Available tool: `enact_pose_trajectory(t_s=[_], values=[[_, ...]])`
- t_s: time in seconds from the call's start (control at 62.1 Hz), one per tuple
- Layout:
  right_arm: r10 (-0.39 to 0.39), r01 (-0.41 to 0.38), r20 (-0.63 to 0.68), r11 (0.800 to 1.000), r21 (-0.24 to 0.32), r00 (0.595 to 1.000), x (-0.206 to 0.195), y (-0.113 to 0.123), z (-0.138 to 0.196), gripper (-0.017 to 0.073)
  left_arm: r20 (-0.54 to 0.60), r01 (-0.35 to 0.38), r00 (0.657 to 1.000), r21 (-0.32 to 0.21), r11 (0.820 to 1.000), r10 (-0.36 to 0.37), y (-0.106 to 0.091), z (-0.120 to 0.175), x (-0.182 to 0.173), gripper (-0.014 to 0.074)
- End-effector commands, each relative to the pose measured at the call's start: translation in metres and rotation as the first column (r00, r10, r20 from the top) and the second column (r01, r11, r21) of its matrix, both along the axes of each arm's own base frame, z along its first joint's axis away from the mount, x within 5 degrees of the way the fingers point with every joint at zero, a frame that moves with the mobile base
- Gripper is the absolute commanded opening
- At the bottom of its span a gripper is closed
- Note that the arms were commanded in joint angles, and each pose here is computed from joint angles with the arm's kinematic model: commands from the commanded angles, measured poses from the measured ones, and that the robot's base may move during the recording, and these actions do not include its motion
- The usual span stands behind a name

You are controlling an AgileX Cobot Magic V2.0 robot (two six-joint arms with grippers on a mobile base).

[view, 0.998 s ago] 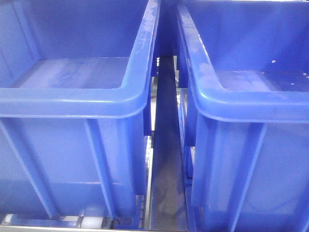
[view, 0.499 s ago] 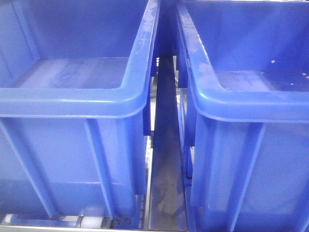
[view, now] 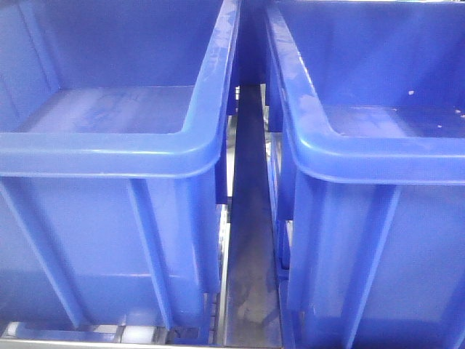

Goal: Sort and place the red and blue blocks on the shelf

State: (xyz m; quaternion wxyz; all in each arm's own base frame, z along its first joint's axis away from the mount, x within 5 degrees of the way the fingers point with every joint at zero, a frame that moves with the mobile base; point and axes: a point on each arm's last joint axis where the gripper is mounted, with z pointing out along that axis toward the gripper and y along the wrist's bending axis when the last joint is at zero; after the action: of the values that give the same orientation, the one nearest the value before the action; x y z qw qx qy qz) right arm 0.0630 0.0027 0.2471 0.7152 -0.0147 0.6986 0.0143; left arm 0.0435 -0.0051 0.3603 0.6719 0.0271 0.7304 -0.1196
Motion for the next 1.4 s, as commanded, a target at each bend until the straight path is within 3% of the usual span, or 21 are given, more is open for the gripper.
enact_pose_trajectory(t_s=[0.0,0.161,0.789,1.127,1.385], values=[[-0.009,0.011,0.084,1.000,-0.016,0.996,0.000,-0.001,-0.002,0.0056,0.105,0.020,0.994,-0.029,0.999,-0.017,-0.001,0.017,-0.002,0.0125],[-0.013,0.014,0.129,1.000,-0.011,0.992,-0.004,-0.001,-0.030,0.0056,0.105,0.020,0.994,-0.029,0.999,-0.017,-0.001,0.017,-0.002,0.0125],[-0.016,0.018,0.190,1.000,-0.011,0.982,-0.011,-0.001,-0.026,0.0056,0.102,0.020,0.995,-0.027,0.999,-0.017,-0.001,0.016,-0.001,0.0125],[-0.022,0.005,0.238,0.997,0.073,0.971,-0.012,-0.002,-0.021,0.0056,0.102,0.020,0.995,-0.027,0.999,-0.017,-0.001,0.016,-0.001,0.0125],[-0.023,0.004,0.238,0.997,0.076,0.971,-0.012,-0.002,-0.021,0.0056,0.102,0.020,0.995,-0.027,0.999,-0.017,-0.001,0.016,-0.001,0.0125]])
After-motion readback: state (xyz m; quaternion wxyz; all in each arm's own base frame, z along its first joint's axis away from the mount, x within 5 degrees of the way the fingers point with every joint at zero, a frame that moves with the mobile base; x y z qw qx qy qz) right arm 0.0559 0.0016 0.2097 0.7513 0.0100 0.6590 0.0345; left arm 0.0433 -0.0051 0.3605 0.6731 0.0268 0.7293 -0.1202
